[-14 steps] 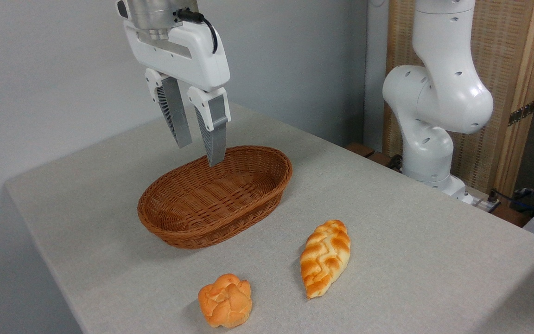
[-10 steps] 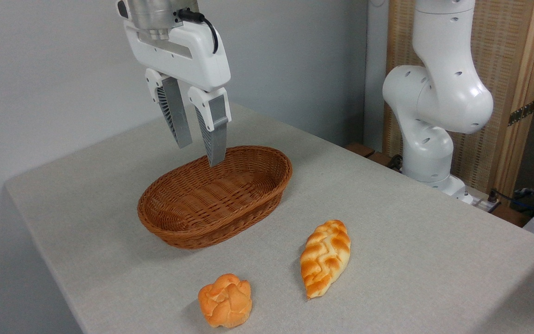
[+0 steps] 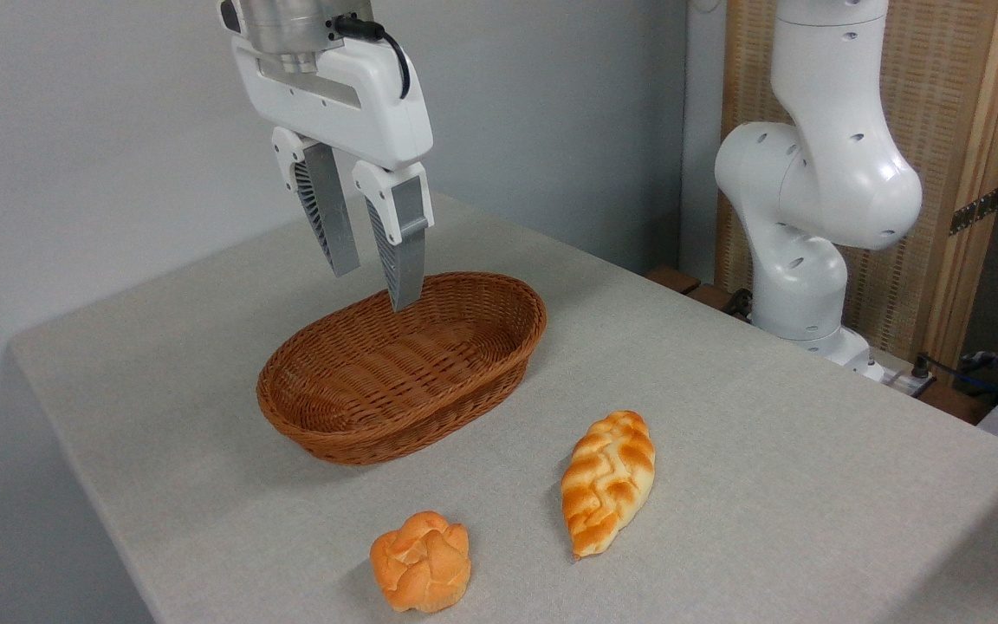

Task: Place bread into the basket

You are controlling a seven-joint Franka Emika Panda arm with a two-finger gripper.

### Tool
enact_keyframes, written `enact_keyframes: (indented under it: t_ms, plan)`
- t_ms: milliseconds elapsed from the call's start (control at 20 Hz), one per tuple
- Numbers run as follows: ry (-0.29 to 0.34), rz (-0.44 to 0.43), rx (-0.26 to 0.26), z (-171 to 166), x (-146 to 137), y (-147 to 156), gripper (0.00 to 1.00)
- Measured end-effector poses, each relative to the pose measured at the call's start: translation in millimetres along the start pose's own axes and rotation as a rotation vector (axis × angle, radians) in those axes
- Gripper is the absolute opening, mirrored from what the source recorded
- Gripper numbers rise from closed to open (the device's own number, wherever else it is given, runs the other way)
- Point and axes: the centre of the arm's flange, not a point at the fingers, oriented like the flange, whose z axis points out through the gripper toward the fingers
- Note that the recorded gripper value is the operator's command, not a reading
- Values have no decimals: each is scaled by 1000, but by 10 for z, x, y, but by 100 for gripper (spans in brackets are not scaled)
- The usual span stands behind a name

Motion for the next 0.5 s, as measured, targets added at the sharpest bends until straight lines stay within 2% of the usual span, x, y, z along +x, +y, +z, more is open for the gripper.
enact_keyframes:
  t_ms: [350, 500]
  plan:
    - [3, -6, 2, -4, -18, -28, 100]
    - [70, -12, 50, 84, 21, -94, 100]
